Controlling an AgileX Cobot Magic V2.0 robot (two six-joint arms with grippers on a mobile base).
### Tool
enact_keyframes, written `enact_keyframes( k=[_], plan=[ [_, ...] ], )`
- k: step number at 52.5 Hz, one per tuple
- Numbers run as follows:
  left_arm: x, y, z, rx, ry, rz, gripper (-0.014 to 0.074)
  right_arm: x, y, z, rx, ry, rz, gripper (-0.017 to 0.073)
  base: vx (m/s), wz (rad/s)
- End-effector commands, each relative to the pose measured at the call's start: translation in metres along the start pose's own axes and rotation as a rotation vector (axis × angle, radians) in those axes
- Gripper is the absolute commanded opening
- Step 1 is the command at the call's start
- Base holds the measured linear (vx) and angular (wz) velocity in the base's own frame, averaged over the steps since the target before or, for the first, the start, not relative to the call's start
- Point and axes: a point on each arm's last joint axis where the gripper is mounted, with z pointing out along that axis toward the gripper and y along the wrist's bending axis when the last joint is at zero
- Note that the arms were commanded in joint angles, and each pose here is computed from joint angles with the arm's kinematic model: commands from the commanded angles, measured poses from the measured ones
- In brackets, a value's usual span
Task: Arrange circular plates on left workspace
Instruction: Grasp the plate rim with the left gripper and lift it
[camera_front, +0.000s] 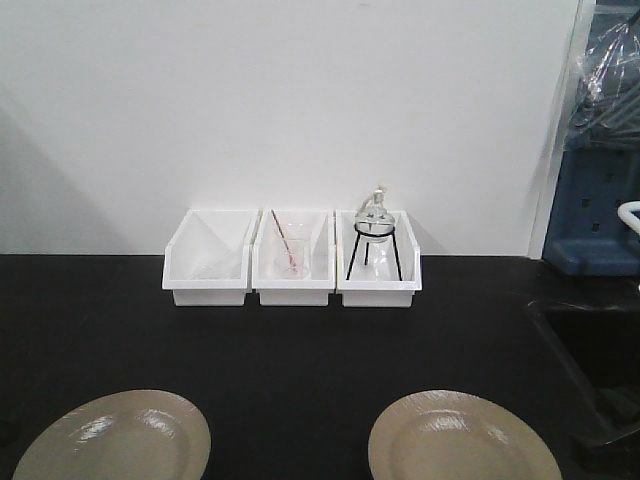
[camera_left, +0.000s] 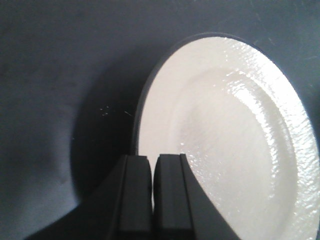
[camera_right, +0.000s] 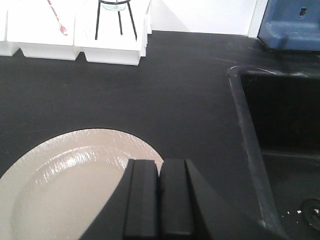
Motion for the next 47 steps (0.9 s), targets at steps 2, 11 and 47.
enact_keyframes(
  k=[2, 11, 47],
  plan=[
    [-0.016, -0.018, -0.015, 0.043, -0.073, 0.027, 0.0268, -0.023, -0.001, -0.004, 0.004, -0.137, -0.006, -0.0003, 0.0, 0.0],
    [-0.016, -0.018, -0.015, 0.041, -0.073, -0.047, 0.0496, -0.023, -0.001, -0.004, 0.004, -0.137, -0.006, -0.0003, 0.0, 0.0],
    [0.005, -0.019, 0.05, 0.19, 0.109, -0.158, 0.0479, -0.023, -0.001, -0.004, 0.004, -0.137, -0.007, -0.0003, 0.0, 0.0]
  ],
)
